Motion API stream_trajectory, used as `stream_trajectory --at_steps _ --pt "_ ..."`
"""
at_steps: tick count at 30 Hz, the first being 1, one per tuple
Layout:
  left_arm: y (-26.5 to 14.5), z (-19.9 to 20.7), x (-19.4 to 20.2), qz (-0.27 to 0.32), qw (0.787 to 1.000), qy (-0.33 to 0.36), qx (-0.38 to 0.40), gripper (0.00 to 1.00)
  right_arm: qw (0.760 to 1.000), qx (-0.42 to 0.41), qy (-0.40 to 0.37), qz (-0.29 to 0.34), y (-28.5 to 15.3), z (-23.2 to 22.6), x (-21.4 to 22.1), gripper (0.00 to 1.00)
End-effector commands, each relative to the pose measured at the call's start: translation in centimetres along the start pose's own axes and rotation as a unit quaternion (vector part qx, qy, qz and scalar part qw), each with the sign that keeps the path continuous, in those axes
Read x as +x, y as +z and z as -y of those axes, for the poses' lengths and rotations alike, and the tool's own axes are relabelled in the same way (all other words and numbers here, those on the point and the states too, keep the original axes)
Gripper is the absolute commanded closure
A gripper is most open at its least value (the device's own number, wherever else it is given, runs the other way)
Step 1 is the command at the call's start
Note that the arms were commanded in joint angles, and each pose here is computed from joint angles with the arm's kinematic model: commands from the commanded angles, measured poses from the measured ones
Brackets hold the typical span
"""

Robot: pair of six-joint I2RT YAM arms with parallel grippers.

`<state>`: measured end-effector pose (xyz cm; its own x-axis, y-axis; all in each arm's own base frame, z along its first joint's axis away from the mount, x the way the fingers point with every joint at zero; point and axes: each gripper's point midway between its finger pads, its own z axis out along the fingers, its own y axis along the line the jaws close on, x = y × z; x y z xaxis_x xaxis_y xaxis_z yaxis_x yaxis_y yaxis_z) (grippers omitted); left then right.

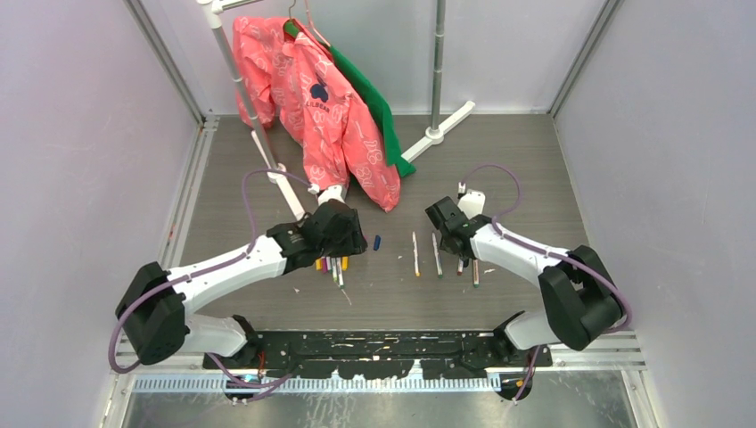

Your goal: Open the pen caps

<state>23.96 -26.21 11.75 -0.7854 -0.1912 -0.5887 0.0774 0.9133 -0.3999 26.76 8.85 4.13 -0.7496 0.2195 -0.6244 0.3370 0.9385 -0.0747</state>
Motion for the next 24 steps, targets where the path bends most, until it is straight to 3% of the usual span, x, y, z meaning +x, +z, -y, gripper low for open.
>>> stream_trajectory --at_steps 1,16,24 --pt "-0.8 0.9 -1.1 0.023 0.999 0.001 0.025 0.51 1.000 -0.011 0.027 0.007 0.2 -0.9 -0.9 0.55" --pt "-1.6 0.5 -1.6 0.035 0.999 0.004 0.023 0.51 0.999 -0.003 0.035 -0.025 1.9 -0.5 0.8 0.58" --pt "-1.4 0.0 -1.0 0.028 0.999 0.005 0.015 0.51 0.996 -0.015 0.056 -0.064 2.6 -0.9 3.5 0.69"
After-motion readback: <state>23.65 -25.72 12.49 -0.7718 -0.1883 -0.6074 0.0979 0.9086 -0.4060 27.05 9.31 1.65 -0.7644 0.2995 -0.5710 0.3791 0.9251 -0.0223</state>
